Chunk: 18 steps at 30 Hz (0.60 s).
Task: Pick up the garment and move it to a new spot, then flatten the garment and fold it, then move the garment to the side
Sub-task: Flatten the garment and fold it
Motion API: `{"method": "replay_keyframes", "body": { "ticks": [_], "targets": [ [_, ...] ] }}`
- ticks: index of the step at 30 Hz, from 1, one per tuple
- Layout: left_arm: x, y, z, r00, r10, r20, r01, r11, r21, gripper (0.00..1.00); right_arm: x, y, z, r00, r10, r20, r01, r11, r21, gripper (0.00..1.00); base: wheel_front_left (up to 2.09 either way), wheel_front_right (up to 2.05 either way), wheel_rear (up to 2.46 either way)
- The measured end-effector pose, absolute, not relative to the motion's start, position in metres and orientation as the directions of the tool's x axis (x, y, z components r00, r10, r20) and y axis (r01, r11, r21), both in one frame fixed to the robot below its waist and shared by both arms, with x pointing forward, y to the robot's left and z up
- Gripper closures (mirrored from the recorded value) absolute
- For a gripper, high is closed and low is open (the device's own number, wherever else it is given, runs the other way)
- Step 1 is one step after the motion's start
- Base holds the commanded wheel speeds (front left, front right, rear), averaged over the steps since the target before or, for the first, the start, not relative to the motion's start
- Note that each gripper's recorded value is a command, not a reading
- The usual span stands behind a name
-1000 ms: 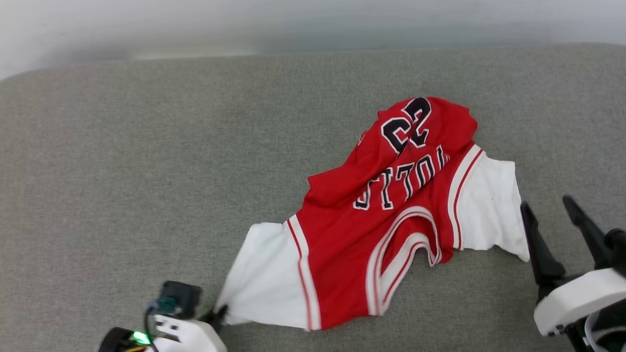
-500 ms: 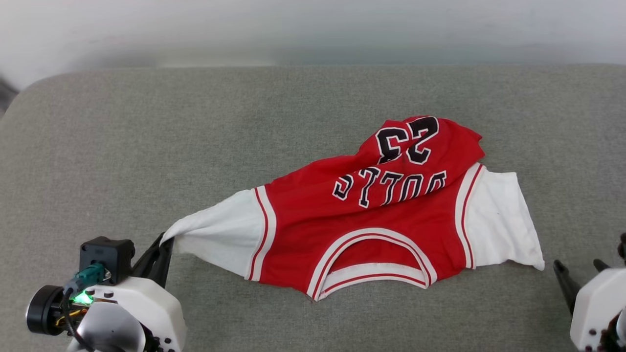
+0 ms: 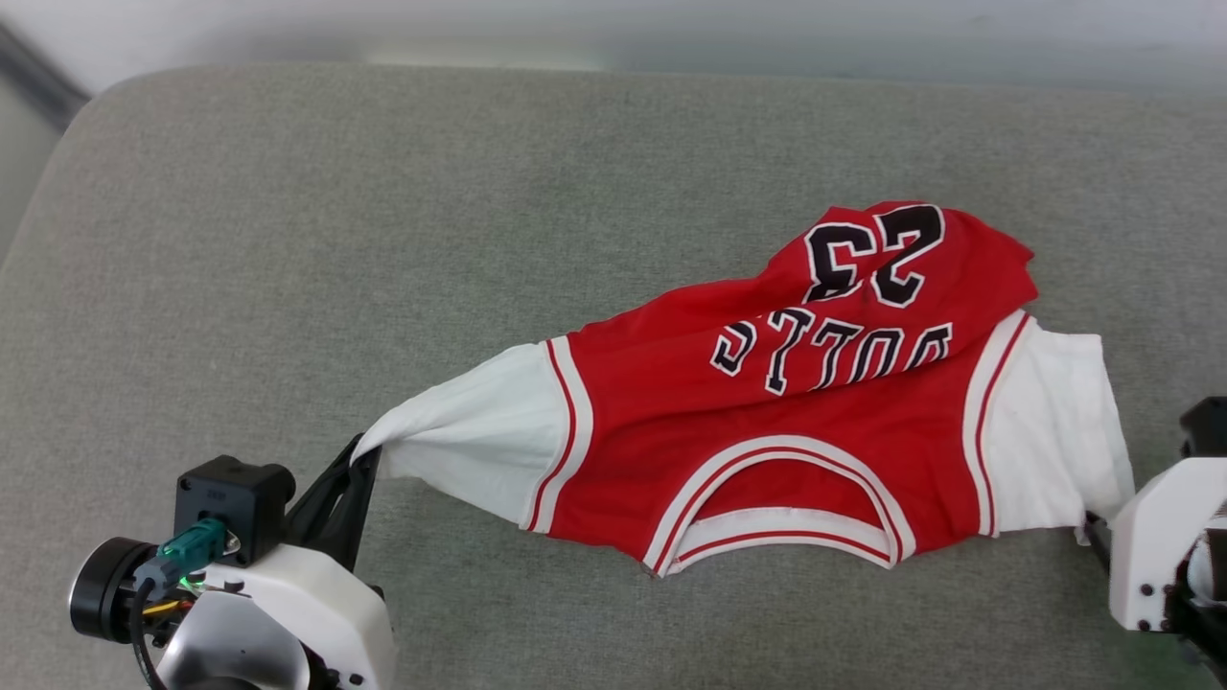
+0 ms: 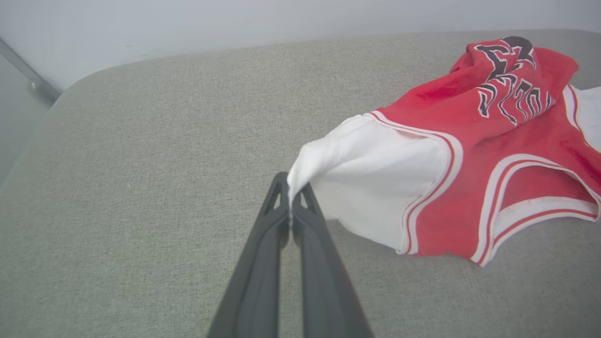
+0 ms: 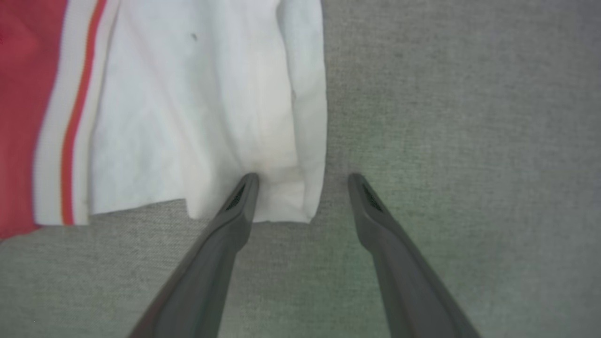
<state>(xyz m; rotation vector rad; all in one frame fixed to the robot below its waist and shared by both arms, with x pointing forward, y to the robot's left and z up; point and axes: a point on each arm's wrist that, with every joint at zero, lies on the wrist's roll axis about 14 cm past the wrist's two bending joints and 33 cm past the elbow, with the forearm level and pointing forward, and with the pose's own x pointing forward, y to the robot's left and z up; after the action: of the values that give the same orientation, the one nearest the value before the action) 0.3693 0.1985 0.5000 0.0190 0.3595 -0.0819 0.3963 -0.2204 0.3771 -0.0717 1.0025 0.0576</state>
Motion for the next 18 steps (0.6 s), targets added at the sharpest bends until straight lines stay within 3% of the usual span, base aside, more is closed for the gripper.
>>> {"method": "replay_keyframes", "body": {
  "ticks": [9,10,11,12,18],
  "targets": [
    [0.370,0.205,0.491,0.923,-0.054,-0.382,0.059,0.998,0.001,1.00,0.389,-0.214,0.343,0.420,0.034,-0.907,-0.127,0.992,-0.022,0.00,0.00,0.00,0.00],
    [0.370,0.206,0.490,0.922,-0.053,-0.384,0.058,0.998,0.001,1.00,0.388,-0.214,0.341,0.413,0.035,-0.910,-0.132,0.991,-0.022,0.18,0.00,0.00,0.00],
    [0.370,0.206,0.489,0.921,-0.053,-0.387,0.058,0.998,0.001,1.00,0.388,-0.213,0.339,0.407,0.038,-0.913,-0.135,0.991,-0.019,0.62,0.00,0.00,0.00],
    [0.370,0.206,0.488,0.920,-0.052,-0.389,0.057,0.998,0.001,1.00,0.388,-0.213,0.338,0.403,0.039,-0.914,-0.139,0.990,-0.019,1.00,0.00,0.00,0.00],
    [0.369,0.209,0.489,0.921,-0.051,-0.385,0.056,0.998,0.001,1.00,0.391,-0.212,0.345,0.446,0.071,-0.892,-0.139,0.990,0.010,1.00,0.00,0.00,0.00]
  ]
}}
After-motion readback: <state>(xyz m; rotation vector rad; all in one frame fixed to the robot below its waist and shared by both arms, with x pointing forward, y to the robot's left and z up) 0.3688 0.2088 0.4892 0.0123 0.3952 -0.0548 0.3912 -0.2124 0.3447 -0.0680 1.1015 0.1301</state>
